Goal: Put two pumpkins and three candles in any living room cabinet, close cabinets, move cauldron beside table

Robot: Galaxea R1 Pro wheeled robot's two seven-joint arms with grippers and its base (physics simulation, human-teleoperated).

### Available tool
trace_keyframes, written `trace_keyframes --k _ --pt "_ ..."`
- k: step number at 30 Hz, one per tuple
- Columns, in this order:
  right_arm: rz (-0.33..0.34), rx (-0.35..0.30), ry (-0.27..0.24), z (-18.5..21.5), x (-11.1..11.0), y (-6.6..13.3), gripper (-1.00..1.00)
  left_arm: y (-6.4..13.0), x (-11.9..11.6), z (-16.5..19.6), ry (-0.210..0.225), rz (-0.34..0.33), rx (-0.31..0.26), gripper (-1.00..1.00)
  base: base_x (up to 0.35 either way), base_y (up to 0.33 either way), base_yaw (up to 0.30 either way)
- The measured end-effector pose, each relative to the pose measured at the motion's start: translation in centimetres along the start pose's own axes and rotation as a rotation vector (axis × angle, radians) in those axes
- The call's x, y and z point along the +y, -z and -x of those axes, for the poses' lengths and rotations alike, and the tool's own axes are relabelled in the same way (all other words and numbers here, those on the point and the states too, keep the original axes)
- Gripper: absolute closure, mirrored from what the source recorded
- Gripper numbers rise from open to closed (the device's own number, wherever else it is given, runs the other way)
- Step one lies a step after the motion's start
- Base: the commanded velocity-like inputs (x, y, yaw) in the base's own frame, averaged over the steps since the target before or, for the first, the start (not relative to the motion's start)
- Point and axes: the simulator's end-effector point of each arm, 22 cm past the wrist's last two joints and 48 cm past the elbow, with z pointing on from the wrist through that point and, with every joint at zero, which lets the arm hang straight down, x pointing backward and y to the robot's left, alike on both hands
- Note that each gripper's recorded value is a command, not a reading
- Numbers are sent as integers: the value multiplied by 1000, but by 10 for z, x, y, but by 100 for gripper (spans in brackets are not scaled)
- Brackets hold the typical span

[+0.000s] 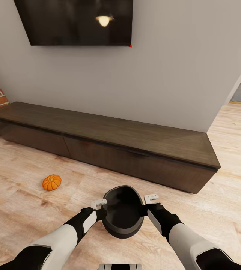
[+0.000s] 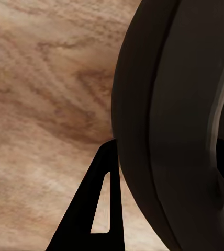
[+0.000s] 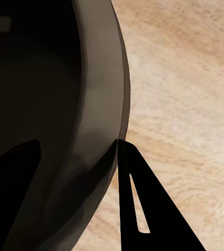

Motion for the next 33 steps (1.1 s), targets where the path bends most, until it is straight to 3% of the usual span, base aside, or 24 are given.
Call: trace_keyframes --k 33 --pt "-1 0 -1 0 0 0 100 0 -3 0 1 -16 1 100 0 0 0"
